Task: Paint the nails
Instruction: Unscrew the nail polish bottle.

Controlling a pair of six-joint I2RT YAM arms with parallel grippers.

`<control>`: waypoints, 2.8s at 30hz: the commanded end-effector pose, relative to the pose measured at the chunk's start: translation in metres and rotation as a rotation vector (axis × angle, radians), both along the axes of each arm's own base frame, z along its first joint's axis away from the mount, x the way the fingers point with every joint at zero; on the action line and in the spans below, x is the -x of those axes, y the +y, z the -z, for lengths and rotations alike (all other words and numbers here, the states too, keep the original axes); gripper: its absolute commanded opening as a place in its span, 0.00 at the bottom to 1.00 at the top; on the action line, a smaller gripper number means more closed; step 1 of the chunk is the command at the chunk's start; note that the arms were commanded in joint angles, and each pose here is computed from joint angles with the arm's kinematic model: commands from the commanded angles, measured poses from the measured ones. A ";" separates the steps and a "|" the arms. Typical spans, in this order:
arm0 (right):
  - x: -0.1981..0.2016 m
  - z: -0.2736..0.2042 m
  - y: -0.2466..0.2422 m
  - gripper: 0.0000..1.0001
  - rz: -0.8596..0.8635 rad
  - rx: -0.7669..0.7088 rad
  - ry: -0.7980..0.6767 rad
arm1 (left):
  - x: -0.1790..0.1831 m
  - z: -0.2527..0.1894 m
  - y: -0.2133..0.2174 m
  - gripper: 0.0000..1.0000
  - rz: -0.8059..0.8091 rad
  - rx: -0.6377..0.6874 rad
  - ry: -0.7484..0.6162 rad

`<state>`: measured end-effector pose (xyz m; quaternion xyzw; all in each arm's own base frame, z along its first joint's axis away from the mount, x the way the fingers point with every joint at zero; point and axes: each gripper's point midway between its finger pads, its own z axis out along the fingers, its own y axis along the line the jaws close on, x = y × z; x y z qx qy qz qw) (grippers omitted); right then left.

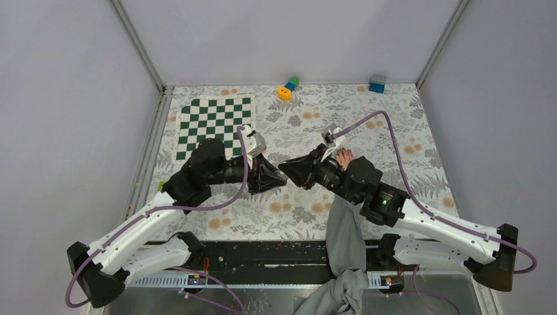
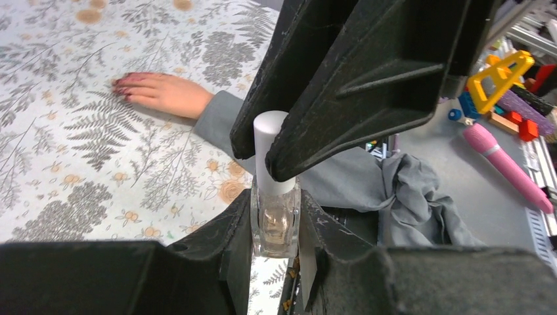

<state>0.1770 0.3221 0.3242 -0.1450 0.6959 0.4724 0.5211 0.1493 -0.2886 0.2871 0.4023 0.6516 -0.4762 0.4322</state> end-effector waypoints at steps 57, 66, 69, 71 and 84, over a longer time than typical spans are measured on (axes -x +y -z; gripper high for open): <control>0.036 -0.068 -0.034 0.85 -0.084 -0.298 -0.284 | 0.020 -0.054 0.000 0.00 0.098 0.172 -0.160; 0.007 -0.041 -0.044 0.72 0.086 -0.207 -0.082 | -0.017 -0.033 0.005 0.00 -0.107 0.088 -0.103; 0.005 -0.033 -0.038 0.68 0.083 -0.171 -0.051 | -0.032 -0.025 0.011 0.00 -0.198 0.040 -0.088; 0.005 -0.033 -0.033 0.65 0.070 -0.167 -0.041 | -0.037 -0.020 0.013 0.00 -0.229 0.015 -0.080; -0.012 -0.012 -0.003 0.50 0.086 -0.046 0.049 | -0.037 -0.017 0.011 0.00 -0.217 0.007 -0.068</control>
